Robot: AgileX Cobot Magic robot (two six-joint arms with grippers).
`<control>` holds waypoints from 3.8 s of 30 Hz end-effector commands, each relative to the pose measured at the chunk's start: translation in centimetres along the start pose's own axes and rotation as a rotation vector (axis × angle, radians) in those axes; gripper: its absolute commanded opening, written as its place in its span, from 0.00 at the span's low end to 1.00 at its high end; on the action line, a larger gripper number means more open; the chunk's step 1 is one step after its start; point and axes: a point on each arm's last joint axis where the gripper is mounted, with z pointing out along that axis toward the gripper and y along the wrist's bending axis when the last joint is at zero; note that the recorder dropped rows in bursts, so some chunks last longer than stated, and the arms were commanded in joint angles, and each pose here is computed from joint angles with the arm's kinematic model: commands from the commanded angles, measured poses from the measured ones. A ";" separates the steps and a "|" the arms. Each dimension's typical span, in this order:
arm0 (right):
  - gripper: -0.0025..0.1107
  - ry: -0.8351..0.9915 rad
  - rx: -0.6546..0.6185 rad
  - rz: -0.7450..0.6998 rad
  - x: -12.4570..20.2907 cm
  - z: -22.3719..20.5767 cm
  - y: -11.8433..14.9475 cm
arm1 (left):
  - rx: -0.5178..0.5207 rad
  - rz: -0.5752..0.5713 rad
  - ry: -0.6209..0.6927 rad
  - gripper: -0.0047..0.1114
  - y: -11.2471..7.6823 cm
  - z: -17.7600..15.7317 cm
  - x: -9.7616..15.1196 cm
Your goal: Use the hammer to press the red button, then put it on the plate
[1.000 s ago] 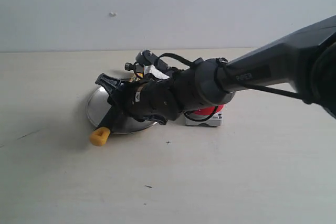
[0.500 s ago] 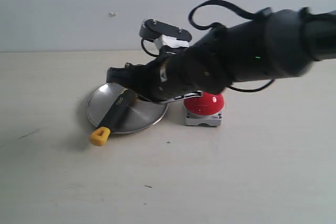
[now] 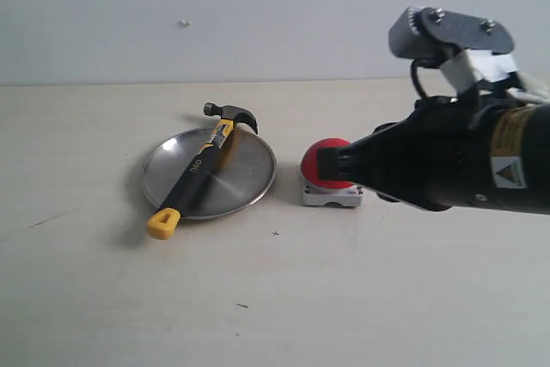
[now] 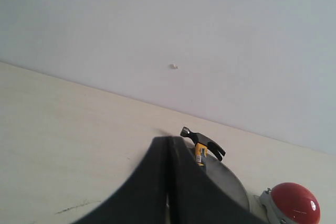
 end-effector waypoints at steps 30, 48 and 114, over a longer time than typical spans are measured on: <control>0.02 -0.129 -0.053 -0.007 -1.1 -4.1 0.1 | -0.005 0.006 -0.007 0.04 0.0 -0.1 0.0; 0.02 -0.137 -0.047 -0.095 -1.2 -4.2 0.1 | -0.005 0.006 -0.007 0.04 0.0 -0.1 0.0; 0.02 -0.821 0.187 0.028 12.0 -11.8 -10.0 | -0.005 0.006 -0.007 0.04 0.0 -0.1 0.0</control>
